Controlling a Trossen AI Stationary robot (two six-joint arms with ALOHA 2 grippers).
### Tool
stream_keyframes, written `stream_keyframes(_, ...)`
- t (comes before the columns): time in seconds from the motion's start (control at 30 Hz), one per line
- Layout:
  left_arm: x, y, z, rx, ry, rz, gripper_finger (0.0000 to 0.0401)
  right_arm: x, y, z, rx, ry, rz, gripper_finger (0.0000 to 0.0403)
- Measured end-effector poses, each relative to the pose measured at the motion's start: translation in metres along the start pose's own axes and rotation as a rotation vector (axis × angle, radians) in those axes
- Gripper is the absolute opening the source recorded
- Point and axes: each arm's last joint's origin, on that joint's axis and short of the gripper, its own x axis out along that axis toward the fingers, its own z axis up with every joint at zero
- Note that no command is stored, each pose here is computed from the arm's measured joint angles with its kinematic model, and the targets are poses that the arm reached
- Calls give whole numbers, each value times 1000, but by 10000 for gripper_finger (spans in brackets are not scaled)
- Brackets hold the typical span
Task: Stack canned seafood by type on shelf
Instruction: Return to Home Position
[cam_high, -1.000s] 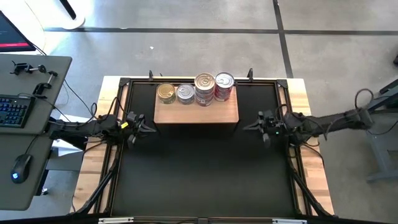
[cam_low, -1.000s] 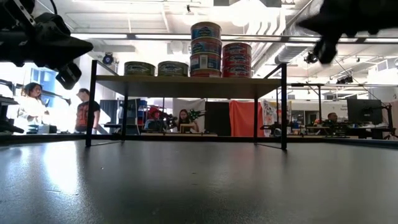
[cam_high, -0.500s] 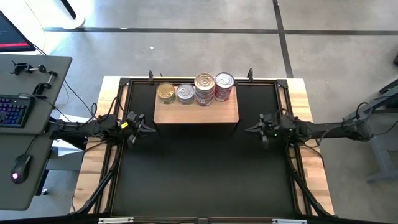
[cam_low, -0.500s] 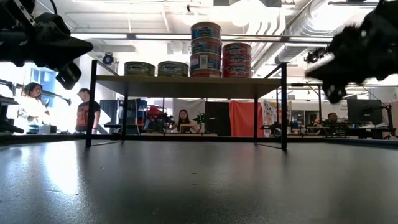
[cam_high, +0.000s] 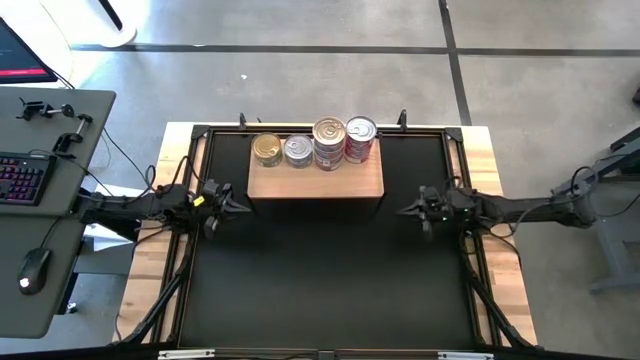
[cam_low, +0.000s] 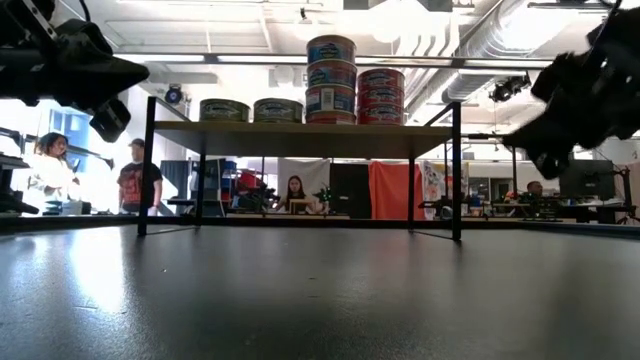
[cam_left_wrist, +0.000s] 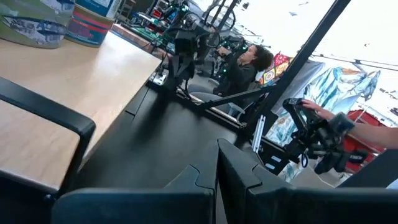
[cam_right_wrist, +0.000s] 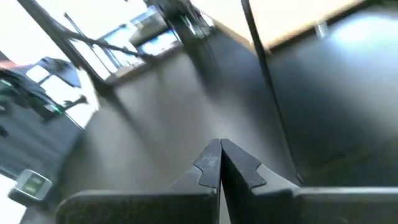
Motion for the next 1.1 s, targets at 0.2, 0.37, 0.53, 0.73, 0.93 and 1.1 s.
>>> stream_keyframes(0.2,0,-1,-1,0,10,-15,0,-14,7,12,-5,-178,91,0)
stream_keyframes(0.37,0,-2,-1,0,11,-19,0,-21,12,21,-5,-296,149,0)
stream_keyframes(0.53,0,-2,-1,0,11,-20,0,-21,12,21,-4,-294,142,0)
stream_keyframes(0.73,0,-2,-1,0,12,-18,0,-19,10,17,-4,-245,118,0)
stream_keyframes(0.93,0,0,0,0,-2,5,0,-18,9,15,-4,-221,106,0)
stream_keyframes(1.1,0,2,0,2,-4,22,0,-18,9,15,-4,-221,106,0)
